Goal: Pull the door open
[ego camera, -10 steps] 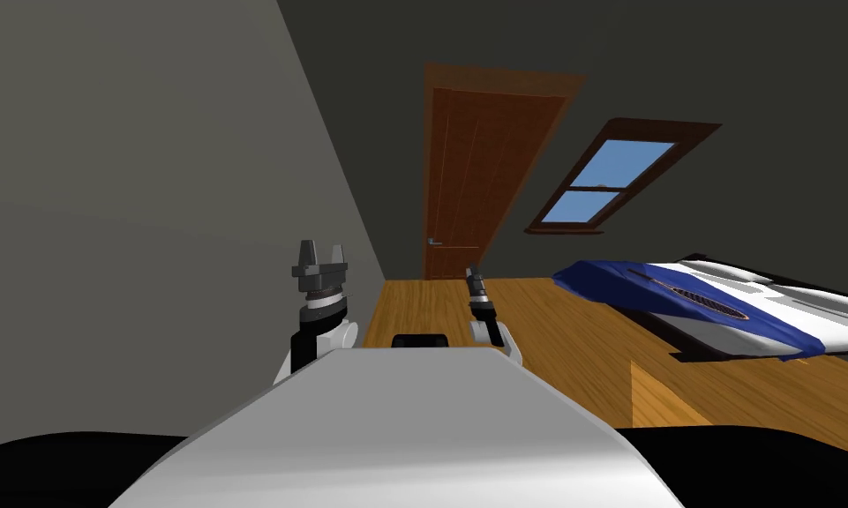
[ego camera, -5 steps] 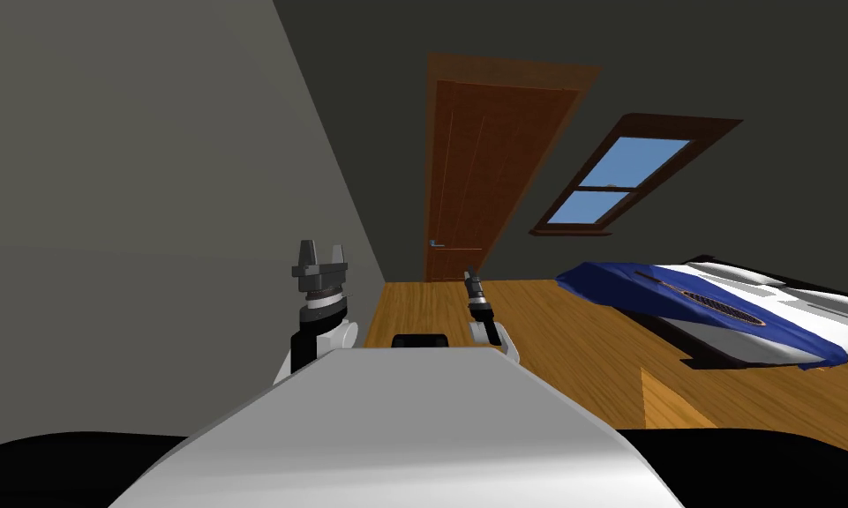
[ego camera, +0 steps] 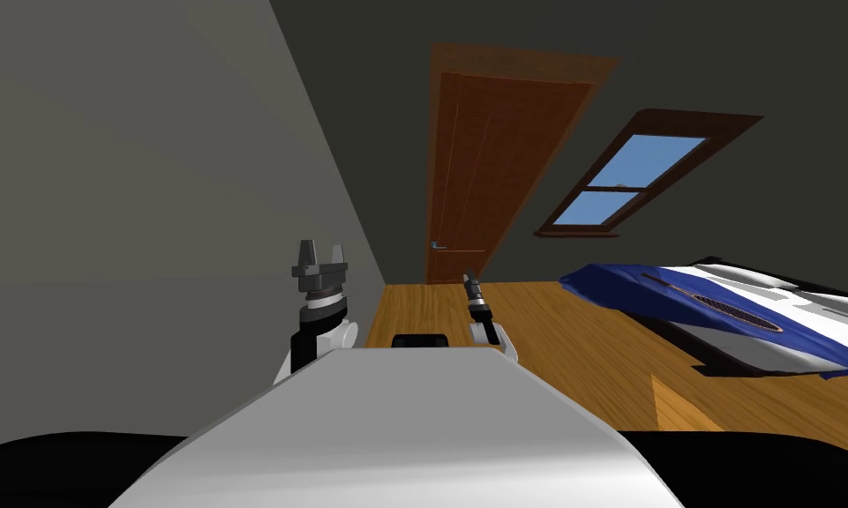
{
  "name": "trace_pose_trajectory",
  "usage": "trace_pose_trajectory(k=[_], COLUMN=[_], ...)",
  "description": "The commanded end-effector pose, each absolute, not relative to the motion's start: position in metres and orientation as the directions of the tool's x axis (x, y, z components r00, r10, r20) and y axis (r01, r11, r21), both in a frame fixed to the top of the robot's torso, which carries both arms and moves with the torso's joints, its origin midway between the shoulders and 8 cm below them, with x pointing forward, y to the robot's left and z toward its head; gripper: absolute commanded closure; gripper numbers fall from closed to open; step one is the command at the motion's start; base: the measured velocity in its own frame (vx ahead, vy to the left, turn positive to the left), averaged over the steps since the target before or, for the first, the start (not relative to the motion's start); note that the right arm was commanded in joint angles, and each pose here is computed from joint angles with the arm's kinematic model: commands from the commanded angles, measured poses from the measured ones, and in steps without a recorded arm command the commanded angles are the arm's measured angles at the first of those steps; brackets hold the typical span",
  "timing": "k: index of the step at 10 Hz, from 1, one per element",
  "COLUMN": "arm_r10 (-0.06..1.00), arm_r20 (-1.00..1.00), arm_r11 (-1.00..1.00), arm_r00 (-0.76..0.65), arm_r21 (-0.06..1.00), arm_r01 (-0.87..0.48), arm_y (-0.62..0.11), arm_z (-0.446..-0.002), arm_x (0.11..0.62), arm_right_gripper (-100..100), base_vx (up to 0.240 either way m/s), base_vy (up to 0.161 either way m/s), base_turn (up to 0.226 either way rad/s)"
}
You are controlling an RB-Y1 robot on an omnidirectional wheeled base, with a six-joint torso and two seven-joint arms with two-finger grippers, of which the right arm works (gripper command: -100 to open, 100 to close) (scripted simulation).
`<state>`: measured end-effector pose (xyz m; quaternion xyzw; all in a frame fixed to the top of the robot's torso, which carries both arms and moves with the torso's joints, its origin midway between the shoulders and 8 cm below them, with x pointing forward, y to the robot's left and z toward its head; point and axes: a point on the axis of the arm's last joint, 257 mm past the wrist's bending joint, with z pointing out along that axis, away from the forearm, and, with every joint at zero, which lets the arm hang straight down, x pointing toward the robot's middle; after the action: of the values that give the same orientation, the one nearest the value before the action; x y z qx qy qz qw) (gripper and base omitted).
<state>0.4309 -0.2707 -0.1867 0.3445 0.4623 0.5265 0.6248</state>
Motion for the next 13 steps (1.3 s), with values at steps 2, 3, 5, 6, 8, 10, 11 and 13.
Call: trace_pose_trajectory(k=[2, 3, 5, 6, 8, 10, 11, 13], arm_r10=[0.979, 0.980, 0.982, 0.983, 0.985, 0.987, 0.987, 0.989], arm_r20=[-0.202, -0.197, -0.188, -0.183, -0.172, -0.162, -0.156, -0.145], arm_r11=[0.193, 0.188, 0.177, 0.172, 0.161, 0.150, 0.145, 0.135], arm_r00=[0.005, 0.000, -0.008, -0.012, -0.019, -0.026, -0.029, -0.034], arm_r21=[0.928, 0.932, 0.940, 0.944, 0.951, 0.958, 0.961, 0.967], arm_r01=[-0.318, -0.309, -0.291, -0.282, -0.263, -0.245, -0.235, -0.217], arm_y=[-0.274, -0.276, -0.279, -0.281, -0.285, -0.288, -0.290, -0.294], arm_z=[-0.205, -0.211, -0.224, -0.231, -0.243, -0.256, -0.262, -0.274], arm_x=[0.433, 0.433, 0.434, 0.435, 0.435, 0.435, 0.435, 0.435], arm_right_gripper=[-100, -100, -100, -100, -100, -100, -100, -100], base_vx=[0.096, 0.098, 0.108, 0.101, 0.100, 0.093, 0.093, 0.095], base_vy=[0.051, 0.035, 0.039, 0.029, 0.033, 0.048, 0.059, 0.041], base_turn=[-0.004, -0.002, -0.001, -0.007, -0.002, -0.002, -0.005, -0.002])
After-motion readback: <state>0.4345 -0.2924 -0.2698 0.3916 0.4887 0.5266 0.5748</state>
